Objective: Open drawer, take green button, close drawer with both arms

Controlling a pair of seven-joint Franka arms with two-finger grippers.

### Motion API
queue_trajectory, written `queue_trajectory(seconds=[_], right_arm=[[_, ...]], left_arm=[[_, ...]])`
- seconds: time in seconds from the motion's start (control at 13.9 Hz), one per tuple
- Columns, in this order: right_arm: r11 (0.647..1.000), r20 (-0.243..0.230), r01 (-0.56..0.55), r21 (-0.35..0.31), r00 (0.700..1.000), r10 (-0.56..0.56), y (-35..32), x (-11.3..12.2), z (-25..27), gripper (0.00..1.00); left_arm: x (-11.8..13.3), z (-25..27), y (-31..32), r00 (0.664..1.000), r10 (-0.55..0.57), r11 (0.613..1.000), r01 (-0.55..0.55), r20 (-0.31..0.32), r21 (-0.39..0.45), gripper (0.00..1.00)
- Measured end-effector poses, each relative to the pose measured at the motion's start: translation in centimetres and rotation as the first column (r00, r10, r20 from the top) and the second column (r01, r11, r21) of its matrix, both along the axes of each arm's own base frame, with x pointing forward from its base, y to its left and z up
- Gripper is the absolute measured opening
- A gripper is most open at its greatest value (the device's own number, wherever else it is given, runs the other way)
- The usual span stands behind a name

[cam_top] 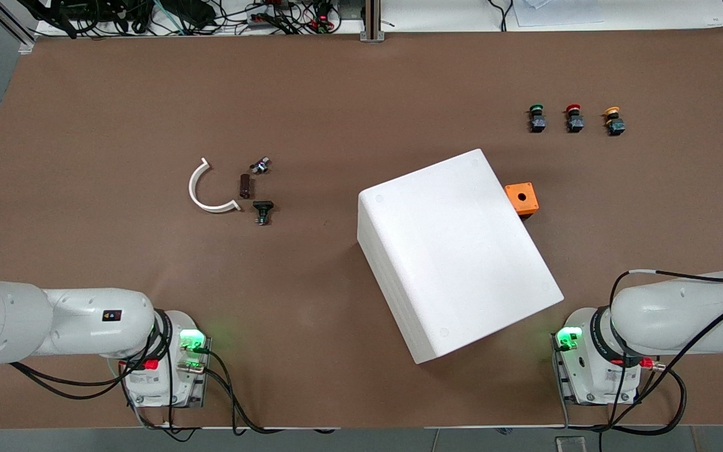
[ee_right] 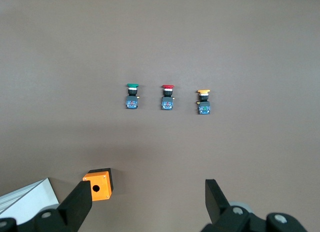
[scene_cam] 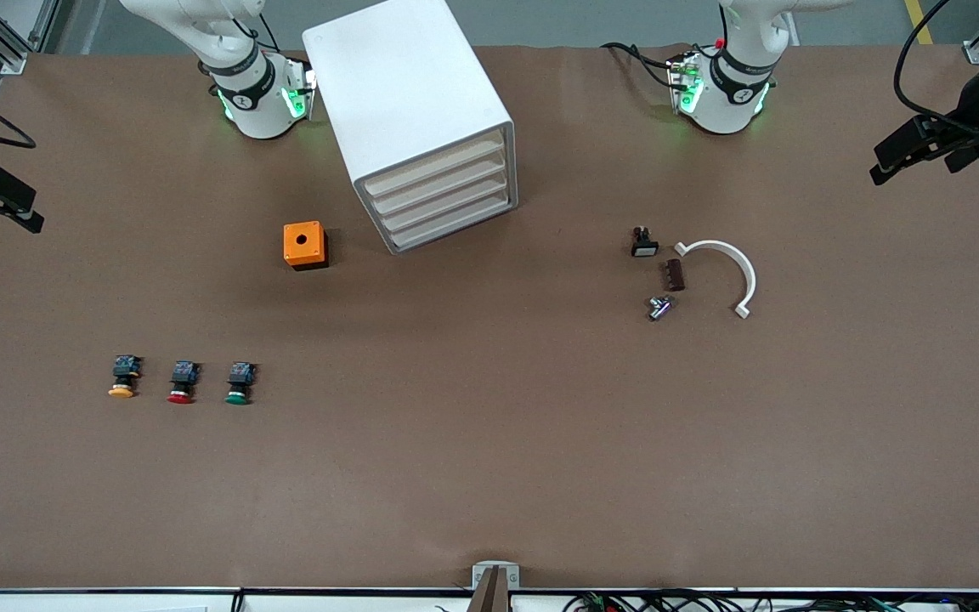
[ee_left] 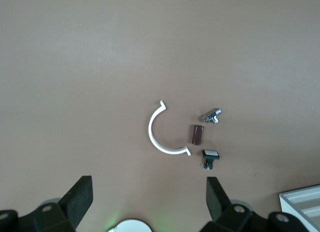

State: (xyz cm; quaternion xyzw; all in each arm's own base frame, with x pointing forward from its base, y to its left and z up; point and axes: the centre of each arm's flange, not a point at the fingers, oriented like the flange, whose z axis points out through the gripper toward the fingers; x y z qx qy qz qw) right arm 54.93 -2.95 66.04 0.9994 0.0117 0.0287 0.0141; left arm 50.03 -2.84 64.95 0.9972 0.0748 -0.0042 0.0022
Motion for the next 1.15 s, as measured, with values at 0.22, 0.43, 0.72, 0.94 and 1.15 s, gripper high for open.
queue_trajectory(seconds=[0.22, 0.43, 0.72, 0.94, 1.15], right_arm=[[1.0, 0.0, -0.001, 0.0, 1.0, 0.001, 0.0, 0.0, 0.0, 1.0], [1.0, -0.001, -0.002, 0.0, 1.0, 0.002, 0.1, 0.0, 0.0, 1.0], [1.0, -0.001, -0.004, 0.0, 1.0, 0.004, 0.2, 0.0, 0.0, 1.0], [1.0, -0.001, -0.004, 0.0, 1.0, 0.004, 0.2, 0.0, 0.0, 1.0], [1.0, -0.001, -0.004, 0.0, 1.0, 0.004, 0.2, 0.0, 0.0, 1.0]], left_arm=[[0.2, -0.4, 0.0, 1.0, -0.011, 1.0, 0.011, -0.001, 0.0, 1.0], [0.1, -1.3, -0.1, 1.0, -0.015, 1.0, 0.015, -0.02, 0.0, 1.0], [0.0, -2.4, -0.8, 0.999, -0.029, 1.0, 0.029, -0.042, 0.001, 1.0], [0.0, -2.2, -0.9, 0.999, -0.033, 0.999, 0.033, -0.037, 0.002, 1.0], [-0.1, -1.7, -2.4, 0.997, -0.071, 0.997, 0.071, -0.026, 0.009, 1.0]])
